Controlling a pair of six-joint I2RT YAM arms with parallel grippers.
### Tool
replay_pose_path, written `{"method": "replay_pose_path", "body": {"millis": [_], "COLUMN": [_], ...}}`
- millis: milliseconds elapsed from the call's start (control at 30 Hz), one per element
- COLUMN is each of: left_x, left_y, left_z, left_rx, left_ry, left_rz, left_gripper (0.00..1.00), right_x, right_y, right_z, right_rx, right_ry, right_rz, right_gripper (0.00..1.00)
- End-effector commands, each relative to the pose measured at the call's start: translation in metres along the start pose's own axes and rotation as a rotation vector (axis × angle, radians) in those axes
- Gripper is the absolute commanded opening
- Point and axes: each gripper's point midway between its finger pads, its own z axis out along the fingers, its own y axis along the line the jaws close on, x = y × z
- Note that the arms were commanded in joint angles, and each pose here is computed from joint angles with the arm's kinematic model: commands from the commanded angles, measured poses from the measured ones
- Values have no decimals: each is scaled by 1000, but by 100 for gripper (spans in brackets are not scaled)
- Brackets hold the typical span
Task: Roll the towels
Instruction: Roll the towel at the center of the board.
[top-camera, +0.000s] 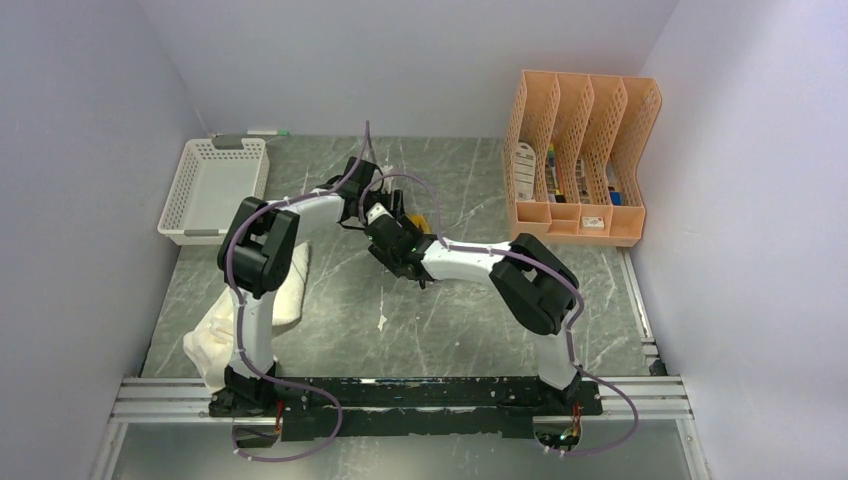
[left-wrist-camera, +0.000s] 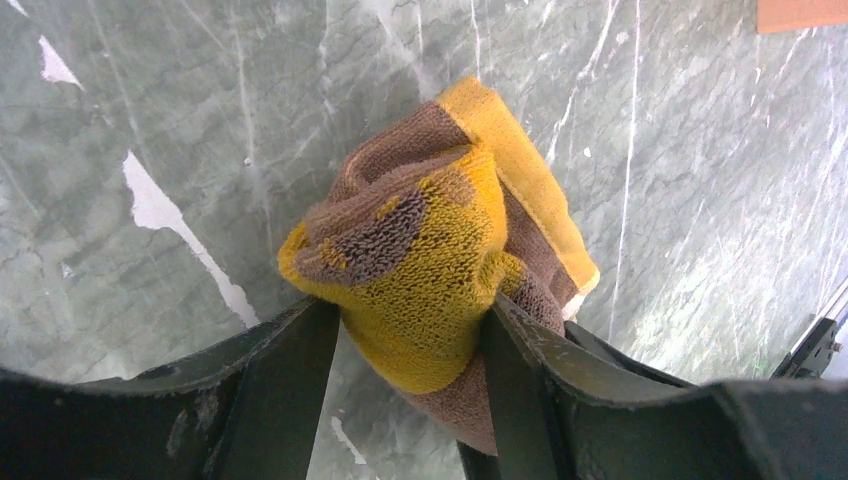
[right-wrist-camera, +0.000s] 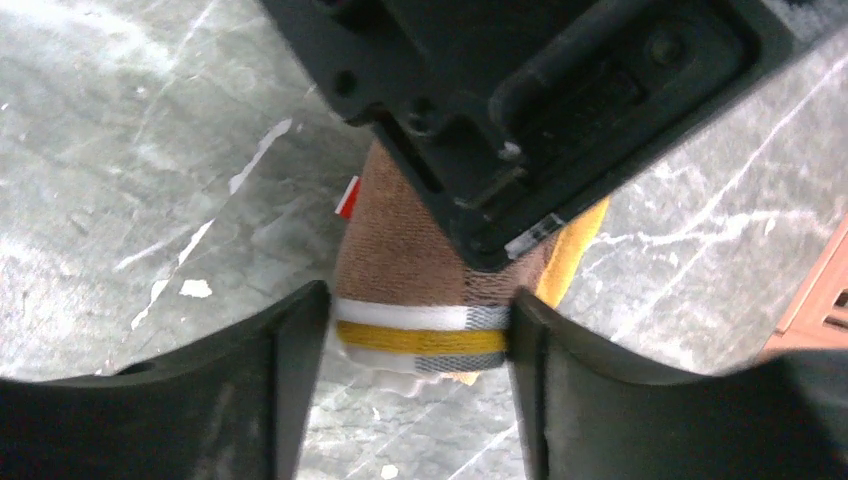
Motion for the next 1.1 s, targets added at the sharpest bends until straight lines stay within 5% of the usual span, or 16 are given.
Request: {"method": "replay_pose_path", "body": {"millis": [0,167,333,700,1067], "left_x": [85,85,59,-22,13], "left_y": [33,32,41,38,-12], "left_z": [22,21,-5,-110,-82], "left_rx": [-90,-68,0,95,268], "left_ry": [261,269,188,-206,-244], "left_rz": [-42,-55,-132,-224,-283], "left_gripper": [66,66,67,75,74], "right_x": [9,13,22,3,21], "right_y": [3,3,6,-14,-25], "right_z": [9,15,17,-11,-34], "right_rx": [39,64,41,-325,-744], "right_ry": [6,18,21,-120,-190], "right_rz": [3,11,56,520,1108], "right_gripper": [46,27,20,20,20]}}
